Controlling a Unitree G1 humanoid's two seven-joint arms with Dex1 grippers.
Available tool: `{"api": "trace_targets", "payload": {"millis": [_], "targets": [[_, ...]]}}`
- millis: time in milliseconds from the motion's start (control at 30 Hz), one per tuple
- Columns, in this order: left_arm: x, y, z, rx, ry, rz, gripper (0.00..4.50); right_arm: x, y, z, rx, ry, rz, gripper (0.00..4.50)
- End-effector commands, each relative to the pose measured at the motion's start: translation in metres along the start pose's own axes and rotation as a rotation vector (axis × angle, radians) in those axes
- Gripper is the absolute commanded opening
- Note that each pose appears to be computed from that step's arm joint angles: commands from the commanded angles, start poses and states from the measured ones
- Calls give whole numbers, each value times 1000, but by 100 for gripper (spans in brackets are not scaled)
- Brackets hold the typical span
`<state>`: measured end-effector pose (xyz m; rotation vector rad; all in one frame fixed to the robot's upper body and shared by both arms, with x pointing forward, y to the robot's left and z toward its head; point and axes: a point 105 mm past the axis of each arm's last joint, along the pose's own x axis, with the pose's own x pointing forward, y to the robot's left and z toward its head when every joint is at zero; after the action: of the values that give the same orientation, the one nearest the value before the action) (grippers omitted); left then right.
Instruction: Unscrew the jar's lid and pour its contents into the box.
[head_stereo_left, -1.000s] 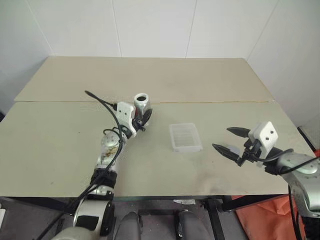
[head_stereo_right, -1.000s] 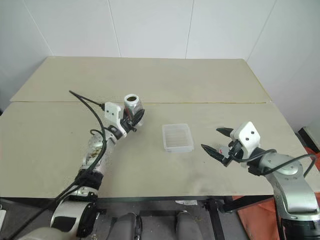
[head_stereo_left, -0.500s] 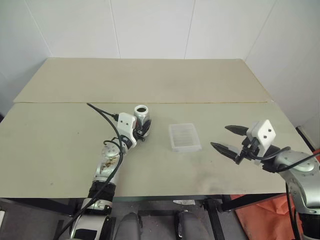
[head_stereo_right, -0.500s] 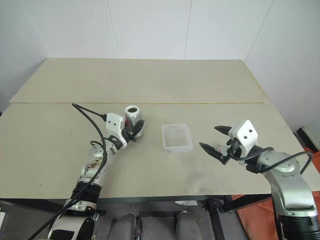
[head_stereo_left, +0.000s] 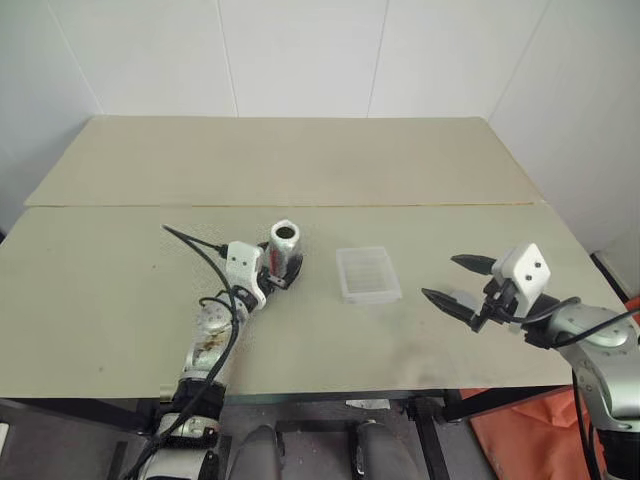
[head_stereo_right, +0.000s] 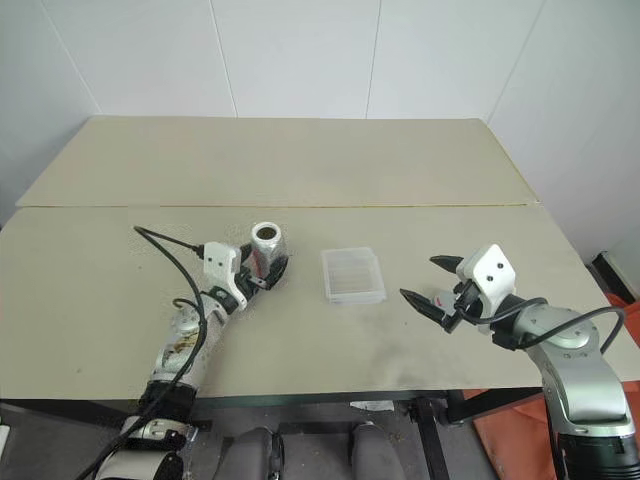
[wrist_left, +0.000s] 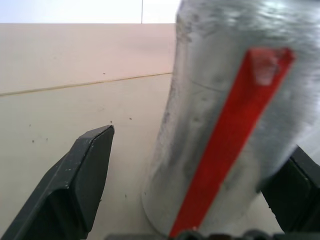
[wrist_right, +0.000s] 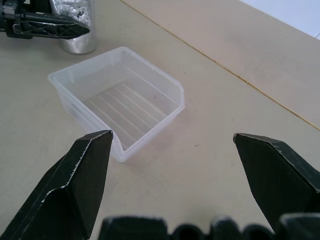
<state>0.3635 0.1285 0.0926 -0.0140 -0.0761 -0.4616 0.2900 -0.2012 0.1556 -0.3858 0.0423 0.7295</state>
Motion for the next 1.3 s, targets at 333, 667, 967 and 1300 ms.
{"api": "trace_targets", "payload": {"millis": [333,667,967,1300], "targets": [[-77,2,25,34,-5,-139,445,8,-2,8,-45,-36,47,450],[-148,23,93,209,0,-397,445,-34,-18,21,-99,-15,201,450],[-185,30,118,267,90,-484,445,-66,-33,36,-187,40,287,450],[-192,28,124,281,94,-433,445,-64,-24,38,-168,39,375,450]]}}
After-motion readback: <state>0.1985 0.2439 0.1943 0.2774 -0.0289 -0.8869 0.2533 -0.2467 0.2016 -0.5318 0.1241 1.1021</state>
